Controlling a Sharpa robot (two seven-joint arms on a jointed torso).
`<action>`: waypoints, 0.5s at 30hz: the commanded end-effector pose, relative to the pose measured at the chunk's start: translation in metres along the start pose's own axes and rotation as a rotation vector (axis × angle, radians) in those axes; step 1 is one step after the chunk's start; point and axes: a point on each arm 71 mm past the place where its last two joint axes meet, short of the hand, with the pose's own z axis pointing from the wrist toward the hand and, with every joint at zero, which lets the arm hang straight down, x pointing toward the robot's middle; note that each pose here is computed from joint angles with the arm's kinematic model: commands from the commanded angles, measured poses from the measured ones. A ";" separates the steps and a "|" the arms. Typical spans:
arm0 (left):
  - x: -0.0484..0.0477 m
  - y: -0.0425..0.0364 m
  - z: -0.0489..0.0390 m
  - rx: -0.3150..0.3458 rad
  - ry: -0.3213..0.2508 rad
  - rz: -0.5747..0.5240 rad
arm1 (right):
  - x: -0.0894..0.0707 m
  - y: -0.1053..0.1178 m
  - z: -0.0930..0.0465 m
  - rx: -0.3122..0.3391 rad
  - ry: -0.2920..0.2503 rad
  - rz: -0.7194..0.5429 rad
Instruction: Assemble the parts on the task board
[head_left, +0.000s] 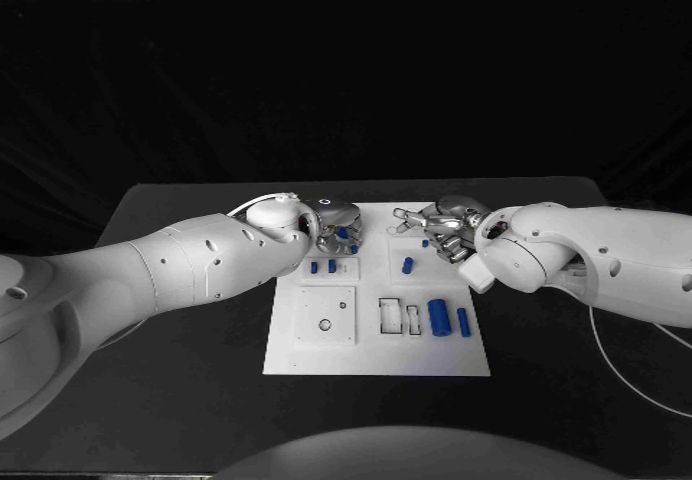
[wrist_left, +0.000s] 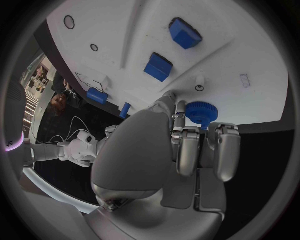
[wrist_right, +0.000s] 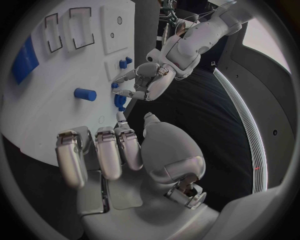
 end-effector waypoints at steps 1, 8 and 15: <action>0.0051 -0.0027 0.0007 0.012 0.041 -0.002 | 0.002 0.000 0.000 -0.002 0.015 -0.005; 0.0045 -0.0033 0.0007 0.017 0.032 -0.006 | 0.001 0.000 0.000 0.000 0.015 -0.005; 0.0038 -0.0038 0.0010 0.024 0.023 -0.006 | 0.001 0.000 0.000 0.001 0.015 -0.006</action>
